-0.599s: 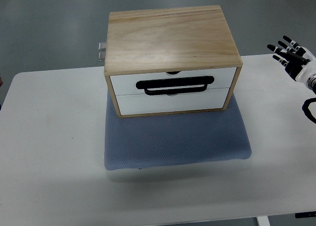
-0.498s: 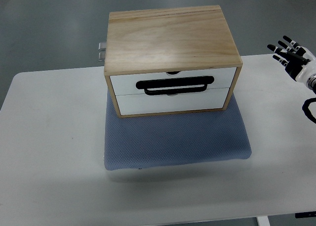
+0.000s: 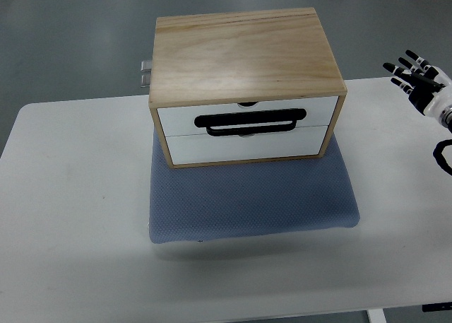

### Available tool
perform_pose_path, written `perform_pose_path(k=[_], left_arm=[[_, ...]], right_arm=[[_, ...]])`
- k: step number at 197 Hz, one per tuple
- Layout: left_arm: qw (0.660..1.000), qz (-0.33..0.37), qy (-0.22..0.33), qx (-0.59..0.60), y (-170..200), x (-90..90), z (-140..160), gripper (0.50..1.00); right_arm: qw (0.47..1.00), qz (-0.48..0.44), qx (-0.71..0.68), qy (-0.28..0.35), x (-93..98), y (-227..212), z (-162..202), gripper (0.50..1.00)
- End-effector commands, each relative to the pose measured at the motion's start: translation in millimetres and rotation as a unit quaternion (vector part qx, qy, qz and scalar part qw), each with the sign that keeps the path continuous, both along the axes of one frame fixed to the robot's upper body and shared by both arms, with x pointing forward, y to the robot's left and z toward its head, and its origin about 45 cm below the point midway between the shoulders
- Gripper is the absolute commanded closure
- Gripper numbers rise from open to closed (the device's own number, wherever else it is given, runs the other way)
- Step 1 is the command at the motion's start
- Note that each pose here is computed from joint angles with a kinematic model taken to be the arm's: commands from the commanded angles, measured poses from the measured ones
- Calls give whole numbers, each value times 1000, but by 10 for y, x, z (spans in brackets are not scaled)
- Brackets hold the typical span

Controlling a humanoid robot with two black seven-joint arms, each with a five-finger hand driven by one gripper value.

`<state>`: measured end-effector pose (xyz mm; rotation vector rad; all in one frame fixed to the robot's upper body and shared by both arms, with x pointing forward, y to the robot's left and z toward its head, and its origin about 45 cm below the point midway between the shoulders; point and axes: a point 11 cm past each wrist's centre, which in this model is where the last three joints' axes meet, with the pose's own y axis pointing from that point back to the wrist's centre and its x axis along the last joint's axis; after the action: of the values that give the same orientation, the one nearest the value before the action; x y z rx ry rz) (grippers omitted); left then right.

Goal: Open wood drawer with right hand

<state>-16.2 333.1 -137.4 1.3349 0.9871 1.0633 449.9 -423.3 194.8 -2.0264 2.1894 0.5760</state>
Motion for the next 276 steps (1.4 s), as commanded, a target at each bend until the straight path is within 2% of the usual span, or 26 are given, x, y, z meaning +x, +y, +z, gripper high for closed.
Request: perform_pose_path(k=[1, 195, 276], left_arm=[[1000, 0, 0, 2, 6, 1, 0, 500], [1000, 0, -1, 1, 1, 1, 0, 500], [1000, 0, -1, 1, 1, 1, 0, 500]], right_arm=[[1000, 0, 0, 0, 0, 0, 0, 546], [1000, 6, -2, -9, 21, 29, 65, 546], [1000, 9, -16, -24, 62, -33, 237, 546]])
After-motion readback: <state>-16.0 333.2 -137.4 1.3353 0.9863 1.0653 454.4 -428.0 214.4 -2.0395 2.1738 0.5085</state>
